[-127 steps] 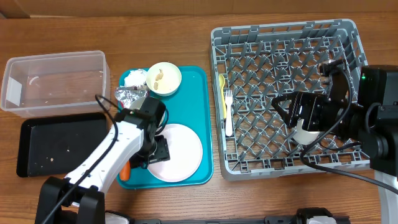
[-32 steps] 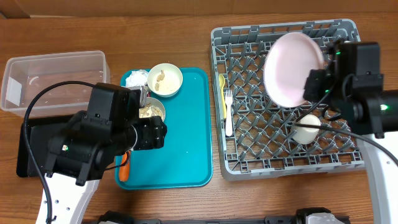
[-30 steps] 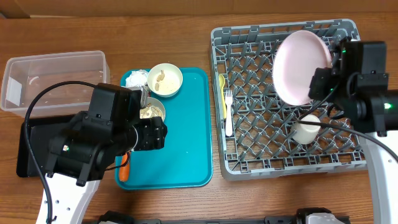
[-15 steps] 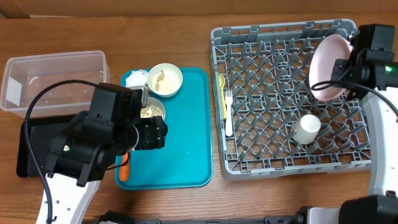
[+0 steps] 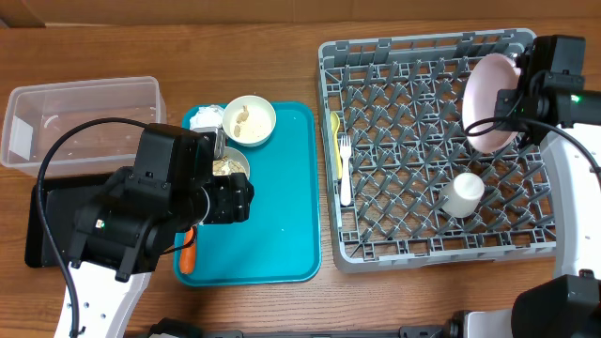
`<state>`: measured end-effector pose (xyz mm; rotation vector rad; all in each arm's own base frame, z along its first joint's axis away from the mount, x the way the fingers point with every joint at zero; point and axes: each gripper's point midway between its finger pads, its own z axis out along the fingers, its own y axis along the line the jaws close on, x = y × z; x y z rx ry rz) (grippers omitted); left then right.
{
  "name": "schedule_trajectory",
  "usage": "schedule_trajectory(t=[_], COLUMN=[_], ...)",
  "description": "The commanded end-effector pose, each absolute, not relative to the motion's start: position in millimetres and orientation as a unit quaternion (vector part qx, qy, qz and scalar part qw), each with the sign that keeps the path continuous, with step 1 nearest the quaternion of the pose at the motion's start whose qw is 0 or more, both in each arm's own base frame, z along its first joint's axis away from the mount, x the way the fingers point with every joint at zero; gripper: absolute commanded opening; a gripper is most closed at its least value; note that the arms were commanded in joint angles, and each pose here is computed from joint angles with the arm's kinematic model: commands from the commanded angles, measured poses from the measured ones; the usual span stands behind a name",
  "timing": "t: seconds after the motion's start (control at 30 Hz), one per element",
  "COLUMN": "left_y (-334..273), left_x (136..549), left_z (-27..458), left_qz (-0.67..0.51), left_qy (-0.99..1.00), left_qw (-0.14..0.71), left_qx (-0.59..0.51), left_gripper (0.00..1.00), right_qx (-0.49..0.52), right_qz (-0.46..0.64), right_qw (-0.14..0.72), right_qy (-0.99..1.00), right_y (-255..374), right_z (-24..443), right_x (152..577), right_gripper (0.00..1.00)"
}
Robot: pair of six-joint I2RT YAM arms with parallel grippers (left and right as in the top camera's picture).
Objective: Sort waste into correct bins and load items into the dishwasher rack
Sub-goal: 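Grasp the plate with the right gripper and stand it in the rack's back, then release the plate and move the left gripper to the carrot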
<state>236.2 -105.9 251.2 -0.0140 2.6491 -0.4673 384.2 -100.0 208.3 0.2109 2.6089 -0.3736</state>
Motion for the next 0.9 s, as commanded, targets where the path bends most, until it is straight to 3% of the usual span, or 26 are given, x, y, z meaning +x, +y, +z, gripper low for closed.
schedule_trajectory(t=[0.0,0.1,0.13,0.17,0.4,0.5,0.57,0.63,0.67,0.87], left_y=[-106.3,-106.3,-106.3,-106.3,-103.0,-82.2,-72.4,-72.4,-73.3,-77.3], left_x=[237.3,237.4,237.4,237.4,237.9,242.6,247.8,253.2,255.9,267.7], left_z=[262.7,262.7,262.7,262.7,261.6,258.2,259.4,261.8,262.2,238.6], left_qz=[-0.168,-0.168,-0.168,-0.168,-0.158,-0.101,-0.074,-0.073,-0.074,-0.056], left_qy=[0.955,0.955,0.955,0.955,0.956,0.96,0.959,0.956,0.955,0.968], left_qw=[0.245,0.245,0.245,0.245,0.247,0.259,0.273,0.284,0.286,0.245], left_qx=[0.008,0.008,0.008,0.008,0.009,-0.01,-0.02,-0.022,-0.022,-0.008], left_gripper=[0.73,0.75,0.77,0.77,0.79,0.82,0.88,0.9,0.9,0.79], right_qx=[0.07,0.071,0.073,0.076,0.118,0.112,0.085,0.039,0.017,-0.055], right_qz=[-0.12,-0.122,-0.123,-0.122,-0.09,-0.02,0.069,0.162,0.202,0.315], right_qw=[0.249,0.252,0.26,0.266,0.332,0.367,0.389,0.405,0.41,0.424], right_qy=[0.958,0.957,0.955,0.953,0.931,0.923,0.915,0.899,0.889,0.847], right_y=[-94.1,-94.7,-94.7,-94.7,-84.9,-58.2,-23.5,14.7,31.0,76.7], right_z=[205.8,208.7,213.7,217.4,273.6,309.7,333.9,356.1,367.0,402.9], right_x=[386.5,386.3,386.3,386.1,373.8,355.1,337.7,317.7,306.5,264.0], right_gripper=[0.25,0.36,0.51,0.54,0.56,0.6,0.73,0.95,1.0,1.0])
